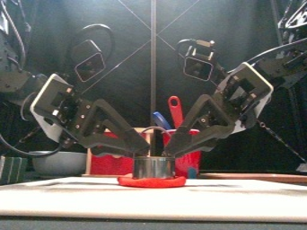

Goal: Get the cutter from the drawer then cut the dough then place the extra dough in the bowl
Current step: Cut the dough

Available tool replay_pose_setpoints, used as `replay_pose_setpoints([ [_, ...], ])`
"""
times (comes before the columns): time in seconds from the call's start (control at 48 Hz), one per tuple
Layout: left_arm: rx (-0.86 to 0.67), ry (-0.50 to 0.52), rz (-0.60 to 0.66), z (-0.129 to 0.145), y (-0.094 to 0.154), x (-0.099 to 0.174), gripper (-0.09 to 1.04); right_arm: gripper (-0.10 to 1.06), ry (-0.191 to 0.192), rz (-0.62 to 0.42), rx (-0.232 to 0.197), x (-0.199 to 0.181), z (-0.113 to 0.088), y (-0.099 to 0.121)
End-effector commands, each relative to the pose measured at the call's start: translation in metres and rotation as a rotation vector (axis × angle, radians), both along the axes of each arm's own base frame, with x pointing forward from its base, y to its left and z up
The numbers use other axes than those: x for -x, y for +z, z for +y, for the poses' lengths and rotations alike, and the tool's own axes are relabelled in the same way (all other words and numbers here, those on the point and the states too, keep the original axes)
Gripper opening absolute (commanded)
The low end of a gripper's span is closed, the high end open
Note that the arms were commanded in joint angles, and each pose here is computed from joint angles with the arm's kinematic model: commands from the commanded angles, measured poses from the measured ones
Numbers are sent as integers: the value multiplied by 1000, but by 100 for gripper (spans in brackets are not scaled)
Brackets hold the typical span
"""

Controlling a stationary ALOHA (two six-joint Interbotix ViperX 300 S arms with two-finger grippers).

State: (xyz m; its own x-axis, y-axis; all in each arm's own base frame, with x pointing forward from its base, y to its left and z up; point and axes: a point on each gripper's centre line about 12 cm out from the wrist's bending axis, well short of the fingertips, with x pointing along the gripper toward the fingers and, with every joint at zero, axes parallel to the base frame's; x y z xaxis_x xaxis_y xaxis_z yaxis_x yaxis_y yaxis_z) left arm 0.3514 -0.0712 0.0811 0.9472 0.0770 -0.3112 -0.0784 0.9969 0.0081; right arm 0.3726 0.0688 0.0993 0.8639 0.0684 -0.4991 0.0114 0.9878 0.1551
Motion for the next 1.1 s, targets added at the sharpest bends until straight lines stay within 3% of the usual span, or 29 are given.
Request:
replay_pose_setpoints([
  [0.021,-23,-11,-74,0,28,-5,83,81,-1,-42,-4,-3,-3,17],
  [0.146,-41,-19,-92,0,38,-4,82,81,2,-66,8,-7,-9,25],
  [0.292,-33,-5,-41,3,27,4,78,81,-1,-90,18,-14,-15,31],
  [0.646,-27,-1,43,2,8,5,49,80,-25,-106,16,-22,-24,37],
  [1.104,-25,21,88,3,-9,1,49,61,-19,-101,21,-23,-23,35],
])
